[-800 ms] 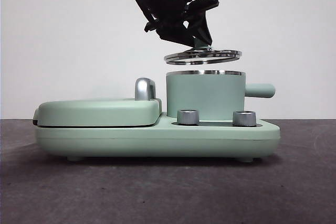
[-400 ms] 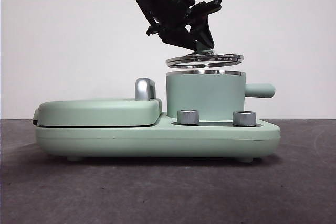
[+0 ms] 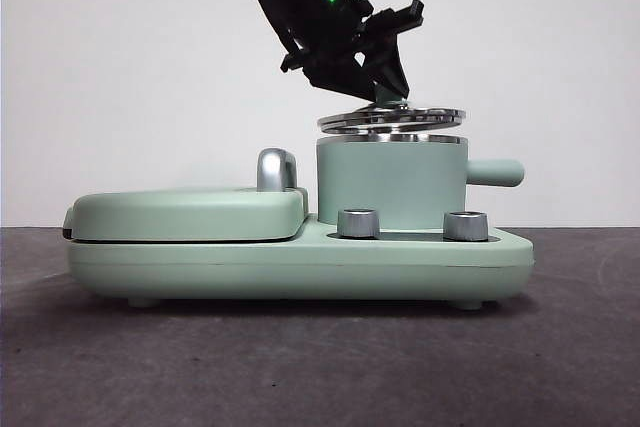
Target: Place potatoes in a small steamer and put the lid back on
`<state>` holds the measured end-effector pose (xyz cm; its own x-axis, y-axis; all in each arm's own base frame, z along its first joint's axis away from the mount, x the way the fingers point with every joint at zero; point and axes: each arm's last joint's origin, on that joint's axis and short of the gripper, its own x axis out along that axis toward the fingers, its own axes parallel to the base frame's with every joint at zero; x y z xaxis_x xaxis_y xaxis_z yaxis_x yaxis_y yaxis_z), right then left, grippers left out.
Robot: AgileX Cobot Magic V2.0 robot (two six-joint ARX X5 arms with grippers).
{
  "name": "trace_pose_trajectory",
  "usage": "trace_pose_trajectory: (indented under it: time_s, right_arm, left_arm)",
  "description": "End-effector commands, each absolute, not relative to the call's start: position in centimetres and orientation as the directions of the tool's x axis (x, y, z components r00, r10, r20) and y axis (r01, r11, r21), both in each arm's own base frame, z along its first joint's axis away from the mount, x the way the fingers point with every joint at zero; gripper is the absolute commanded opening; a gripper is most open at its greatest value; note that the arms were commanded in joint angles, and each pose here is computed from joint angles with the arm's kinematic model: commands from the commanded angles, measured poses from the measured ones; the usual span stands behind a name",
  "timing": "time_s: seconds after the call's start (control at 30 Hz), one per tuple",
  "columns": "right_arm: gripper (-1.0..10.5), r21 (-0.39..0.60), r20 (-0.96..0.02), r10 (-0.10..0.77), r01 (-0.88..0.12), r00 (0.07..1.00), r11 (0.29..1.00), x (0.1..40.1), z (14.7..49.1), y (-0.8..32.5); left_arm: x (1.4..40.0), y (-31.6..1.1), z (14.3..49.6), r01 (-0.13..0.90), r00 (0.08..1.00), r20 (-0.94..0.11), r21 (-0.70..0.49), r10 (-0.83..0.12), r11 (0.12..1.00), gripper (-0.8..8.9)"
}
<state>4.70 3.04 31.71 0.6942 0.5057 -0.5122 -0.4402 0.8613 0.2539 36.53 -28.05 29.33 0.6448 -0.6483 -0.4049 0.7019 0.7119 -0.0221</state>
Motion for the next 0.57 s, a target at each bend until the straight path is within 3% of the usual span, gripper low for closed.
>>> trace_pose_trajectory:
  time_s: [0.03, 0.57]
  right_arm:
    - [4.3, 0.268, -0.499, 0.516, -0.443, 0.696, 0.856, 4.7, 32.0, 3.1]
    - [4.3, 0.273, -0.499, 0.516, -0.439, 0.697, 0.856, 4.7, 32.0, 3.1]
  left_arm:
    - [36.8, -29.0, 29.5, 0.713, 0.646, -0.372, -0.015, -0.666, 0.701, 1.12]
    - [36.9, -29.3, 28.1, 0.716, 0.623, -0.429, -0.026, -0.655, 0.698, 1.12]
